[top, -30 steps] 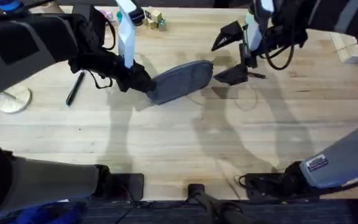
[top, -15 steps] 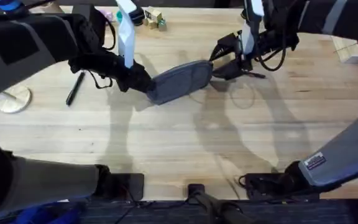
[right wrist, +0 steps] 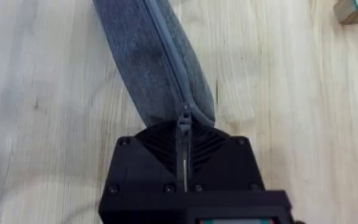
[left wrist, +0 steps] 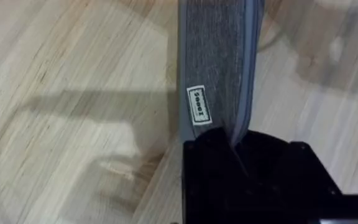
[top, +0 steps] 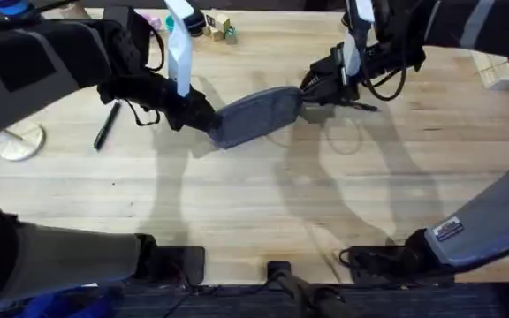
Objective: Unzip the bag, pick up the pens from the table one at a time and place them inside, then zip the bag closed.
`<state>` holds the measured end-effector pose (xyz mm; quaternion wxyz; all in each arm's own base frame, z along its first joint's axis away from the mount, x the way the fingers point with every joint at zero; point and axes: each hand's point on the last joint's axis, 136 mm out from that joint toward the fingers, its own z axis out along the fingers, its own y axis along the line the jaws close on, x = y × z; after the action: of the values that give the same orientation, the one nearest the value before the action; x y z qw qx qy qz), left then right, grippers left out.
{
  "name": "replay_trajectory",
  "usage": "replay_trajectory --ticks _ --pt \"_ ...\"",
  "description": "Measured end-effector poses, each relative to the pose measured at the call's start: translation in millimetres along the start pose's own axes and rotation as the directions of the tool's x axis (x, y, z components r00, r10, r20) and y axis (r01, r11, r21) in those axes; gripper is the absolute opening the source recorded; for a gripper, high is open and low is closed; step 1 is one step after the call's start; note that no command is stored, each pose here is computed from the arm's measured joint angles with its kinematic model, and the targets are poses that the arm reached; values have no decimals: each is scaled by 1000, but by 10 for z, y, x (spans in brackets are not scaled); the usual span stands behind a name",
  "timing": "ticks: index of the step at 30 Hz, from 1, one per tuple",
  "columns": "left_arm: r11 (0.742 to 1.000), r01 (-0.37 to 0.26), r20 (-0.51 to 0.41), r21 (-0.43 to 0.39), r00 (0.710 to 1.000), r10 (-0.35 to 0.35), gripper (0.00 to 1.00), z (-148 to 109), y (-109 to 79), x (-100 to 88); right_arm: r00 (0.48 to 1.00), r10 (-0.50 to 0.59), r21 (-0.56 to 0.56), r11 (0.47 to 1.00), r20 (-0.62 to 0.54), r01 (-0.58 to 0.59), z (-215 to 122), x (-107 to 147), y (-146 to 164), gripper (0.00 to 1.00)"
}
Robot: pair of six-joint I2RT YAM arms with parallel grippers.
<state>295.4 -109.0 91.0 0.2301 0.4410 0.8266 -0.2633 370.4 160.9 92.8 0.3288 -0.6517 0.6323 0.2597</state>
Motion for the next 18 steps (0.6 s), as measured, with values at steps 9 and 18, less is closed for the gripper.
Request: replay_trajectory --ticks 9,18 --pt "1000 -4 2 -5 1000 4 42 0 13 -6 995 -97 64 993 -29 99 -224 -309 -9 32" --pt "1000 -5 0 -7 1000 5 42 1 16 -5 984 -173 33 984 -32 174 -45 -504 72 32"
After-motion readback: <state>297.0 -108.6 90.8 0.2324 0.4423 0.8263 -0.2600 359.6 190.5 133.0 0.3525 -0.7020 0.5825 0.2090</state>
